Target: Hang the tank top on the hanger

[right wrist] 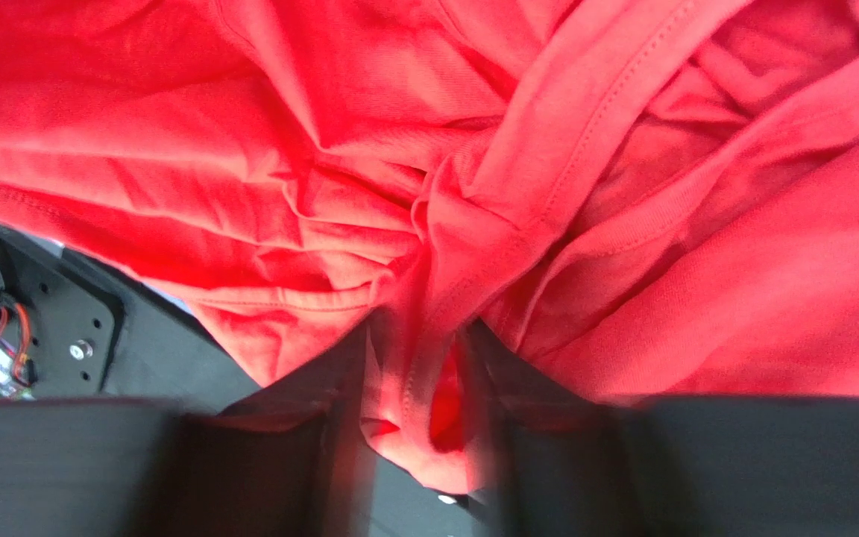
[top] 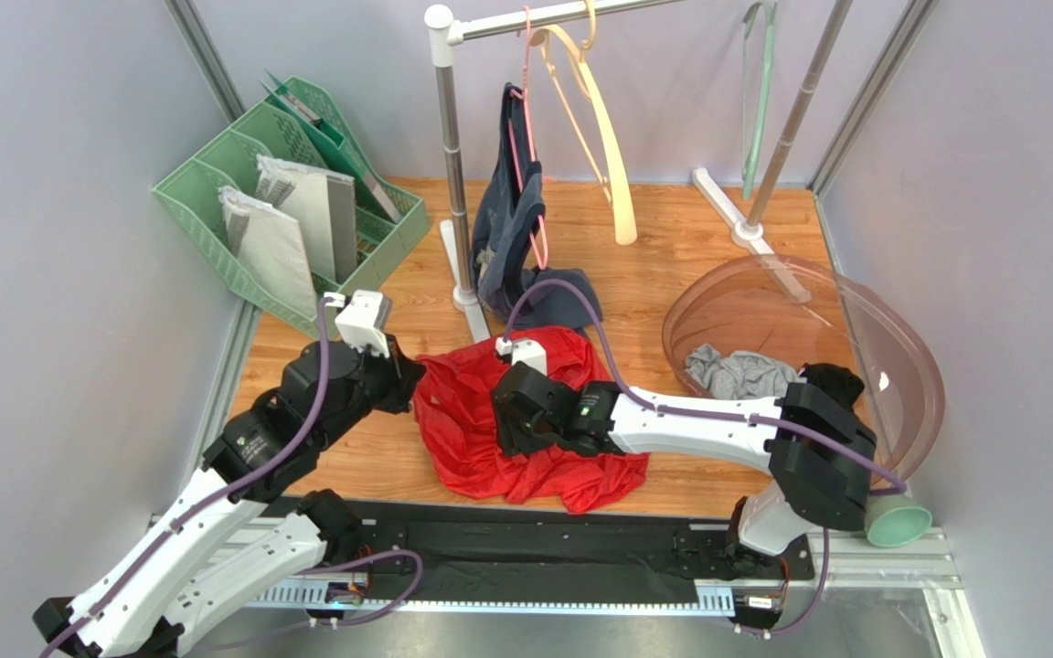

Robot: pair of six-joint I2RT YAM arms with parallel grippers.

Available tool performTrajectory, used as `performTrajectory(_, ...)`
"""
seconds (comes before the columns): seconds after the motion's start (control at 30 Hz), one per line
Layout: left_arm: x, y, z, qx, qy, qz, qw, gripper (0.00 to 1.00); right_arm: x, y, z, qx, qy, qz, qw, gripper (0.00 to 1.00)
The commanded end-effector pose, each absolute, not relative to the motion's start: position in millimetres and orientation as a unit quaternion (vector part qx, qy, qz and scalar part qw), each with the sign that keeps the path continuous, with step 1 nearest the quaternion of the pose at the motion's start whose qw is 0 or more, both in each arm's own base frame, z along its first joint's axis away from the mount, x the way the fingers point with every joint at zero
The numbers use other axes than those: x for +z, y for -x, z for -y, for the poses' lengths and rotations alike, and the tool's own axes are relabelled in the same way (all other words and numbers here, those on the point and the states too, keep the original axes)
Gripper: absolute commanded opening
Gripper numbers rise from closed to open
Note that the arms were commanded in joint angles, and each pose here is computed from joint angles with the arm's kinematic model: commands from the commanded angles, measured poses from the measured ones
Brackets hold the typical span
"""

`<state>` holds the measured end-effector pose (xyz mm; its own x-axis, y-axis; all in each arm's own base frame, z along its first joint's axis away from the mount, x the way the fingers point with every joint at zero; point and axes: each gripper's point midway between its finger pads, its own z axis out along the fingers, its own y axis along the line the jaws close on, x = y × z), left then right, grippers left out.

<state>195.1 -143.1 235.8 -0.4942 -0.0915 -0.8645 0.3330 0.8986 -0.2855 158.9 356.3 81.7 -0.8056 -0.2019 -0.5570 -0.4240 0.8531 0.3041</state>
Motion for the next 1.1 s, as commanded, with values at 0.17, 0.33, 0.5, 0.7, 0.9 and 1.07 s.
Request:
performTrajectory(0.17, 228.8, -216.6, 115.3, -0.116, -0.042, -0.846, 0.519, 0.00, 136.8, -179.9, -351.6, 0.201, 0.172, -0.904, 0.336, 0.00)
performTrajectory(0.33, 278.0, -226.5, 80.0, -0.079, 0.014, -0.826, 0.557, 0.00, 240.8, -189.6, -295.1, 0.212, 0.128, -0.862, 0.442, 0.00)
performTrajectory(0.5, 325.3, -216.9, 61.0, -0.083, 0.040, -0.795, 0.600, 0.00, 303.5, -178.3, -228.2, 0.238, 0.079, -0.828, 0.502, 0.00)
performTrajectory(0.7, 244.1, -229.1, 104.0, -0.115, 0.009, -0.859, 0.499, 0.00, 265.3, -167.7, -196.1, 0.222, 0.029, -0.849, 0.479, 0.00)
performTrajectory(0.9, 176.3, -229.5, 143.9, -0.175, -0.006, -0.882, 0.437, 0.00, 170.6, -161.7, -171.0, 0.132, -0.021, -0.901, 0.412, 0.00)
performTrajectory(1.07, 146.0, -221.0, 155.9, -0.177, -0.034, -0.904, 0.387, 0.00, 156.4, -158.0, -158.3, 0.103, -0.024, -0.910, 0.400, 0.12)
